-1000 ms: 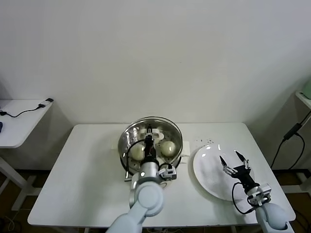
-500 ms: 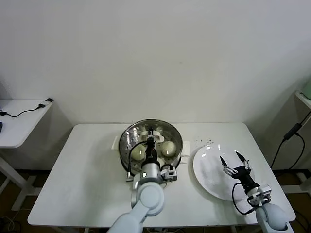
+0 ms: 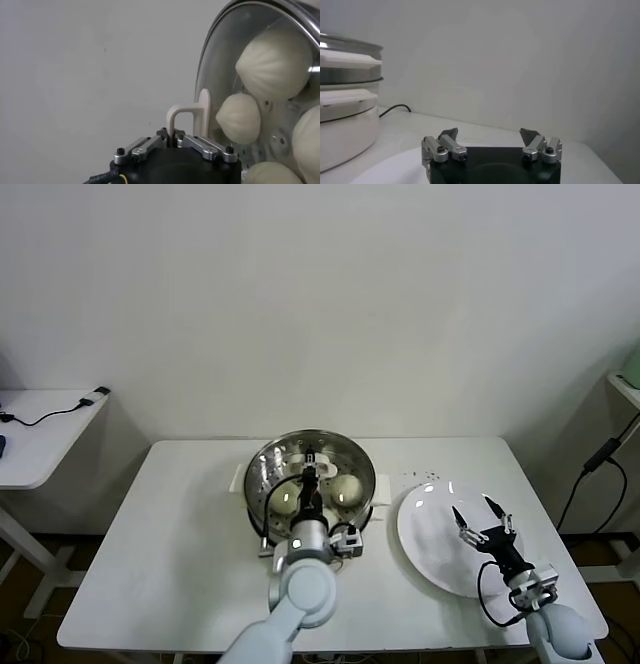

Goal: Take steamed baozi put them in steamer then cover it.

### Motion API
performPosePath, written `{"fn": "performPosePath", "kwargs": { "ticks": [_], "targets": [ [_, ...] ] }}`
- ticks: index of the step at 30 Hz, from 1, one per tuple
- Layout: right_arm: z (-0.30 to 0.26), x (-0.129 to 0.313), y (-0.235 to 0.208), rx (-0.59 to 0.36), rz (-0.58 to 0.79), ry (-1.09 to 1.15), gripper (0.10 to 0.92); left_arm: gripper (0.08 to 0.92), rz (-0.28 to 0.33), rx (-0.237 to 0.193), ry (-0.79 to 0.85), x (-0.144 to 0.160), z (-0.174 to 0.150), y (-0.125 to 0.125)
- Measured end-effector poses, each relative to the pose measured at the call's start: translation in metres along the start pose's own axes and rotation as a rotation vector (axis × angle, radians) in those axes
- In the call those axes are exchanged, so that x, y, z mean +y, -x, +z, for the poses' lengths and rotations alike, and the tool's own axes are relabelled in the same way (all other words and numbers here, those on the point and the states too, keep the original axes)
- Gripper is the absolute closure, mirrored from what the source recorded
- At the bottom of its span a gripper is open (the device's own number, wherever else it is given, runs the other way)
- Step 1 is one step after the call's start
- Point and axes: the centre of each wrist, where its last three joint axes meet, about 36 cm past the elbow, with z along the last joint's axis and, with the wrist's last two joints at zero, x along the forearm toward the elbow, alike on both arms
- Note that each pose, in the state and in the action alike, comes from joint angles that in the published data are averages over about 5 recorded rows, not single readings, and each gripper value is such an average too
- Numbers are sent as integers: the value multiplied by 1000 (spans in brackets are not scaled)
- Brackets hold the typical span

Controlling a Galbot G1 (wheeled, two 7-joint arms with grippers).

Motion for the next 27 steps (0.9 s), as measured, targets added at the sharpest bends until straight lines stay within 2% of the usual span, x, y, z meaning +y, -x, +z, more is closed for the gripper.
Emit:
{"fn": "performPosePath", "kwargs": {
  "ticks": [3,6,16,23,27],
  "targets": [
    [0,0,0,0,-1,-1,200,843,6,3,-1,1,2,-1],
    [0,0,0,0,-2,-3,200,787,15,4,-1,1,5,-3],
    [1,-1,1,6,-4,-5,200,502,27,-23,-27,13,11,-18],
    [0,0,3,11,-3,-3,200,294,15,-46,-60,27,18,-32],
    [-1,1,4,17,1,-3,200,202,3,-50,-79,34,27,-41]
  ]
}}
